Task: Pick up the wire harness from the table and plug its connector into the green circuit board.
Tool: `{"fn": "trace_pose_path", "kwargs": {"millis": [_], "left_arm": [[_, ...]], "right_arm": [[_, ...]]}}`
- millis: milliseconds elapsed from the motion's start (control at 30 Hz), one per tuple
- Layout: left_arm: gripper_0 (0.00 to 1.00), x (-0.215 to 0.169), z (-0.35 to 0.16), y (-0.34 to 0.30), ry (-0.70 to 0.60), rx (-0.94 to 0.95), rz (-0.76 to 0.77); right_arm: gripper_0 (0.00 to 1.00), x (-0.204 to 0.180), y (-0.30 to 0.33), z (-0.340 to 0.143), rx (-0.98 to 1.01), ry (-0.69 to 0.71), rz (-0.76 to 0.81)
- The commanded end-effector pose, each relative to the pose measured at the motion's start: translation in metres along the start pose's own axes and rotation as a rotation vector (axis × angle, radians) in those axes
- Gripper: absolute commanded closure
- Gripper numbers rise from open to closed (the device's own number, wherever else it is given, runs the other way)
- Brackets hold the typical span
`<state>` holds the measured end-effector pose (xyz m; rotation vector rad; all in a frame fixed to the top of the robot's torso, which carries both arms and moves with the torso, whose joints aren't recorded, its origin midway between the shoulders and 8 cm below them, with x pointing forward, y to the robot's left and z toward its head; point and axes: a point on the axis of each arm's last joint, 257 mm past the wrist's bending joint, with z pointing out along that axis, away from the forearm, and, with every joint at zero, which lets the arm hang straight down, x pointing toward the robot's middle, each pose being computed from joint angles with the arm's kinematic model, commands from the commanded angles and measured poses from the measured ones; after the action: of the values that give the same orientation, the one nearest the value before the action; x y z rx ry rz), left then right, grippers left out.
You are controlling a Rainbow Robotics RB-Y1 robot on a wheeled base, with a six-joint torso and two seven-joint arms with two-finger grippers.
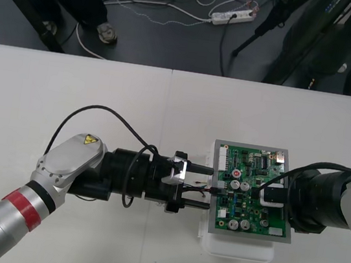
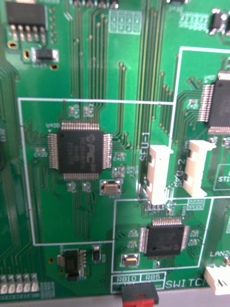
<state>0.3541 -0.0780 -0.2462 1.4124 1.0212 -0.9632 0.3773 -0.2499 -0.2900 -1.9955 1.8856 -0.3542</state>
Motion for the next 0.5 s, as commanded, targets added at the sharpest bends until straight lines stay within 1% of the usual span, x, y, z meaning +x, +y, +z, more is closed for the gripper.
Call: {"fn": "trace_pose_path", "kwargs": {"millis": [33,333,500], "left_arm": [[0.32,-0.017,0.006,0.012,-0.02,-0.014,0.043],[0.31,-0.017,0.003,0.014,-0.019,-0.023,0.038],[0.31,-0.012,-0.009,0.022,0.0,-0.042,0.038]], "right_arm": [[0.0,-0.016,-0.006,-0.007,0.023,-0.024,0.024],[0.0,-0.015,-0.006,-0.007,0.026,-0.023,0.025],[0.0,-0.016,-0.007,-0.007,0.026,-0.024,0.023]]}}
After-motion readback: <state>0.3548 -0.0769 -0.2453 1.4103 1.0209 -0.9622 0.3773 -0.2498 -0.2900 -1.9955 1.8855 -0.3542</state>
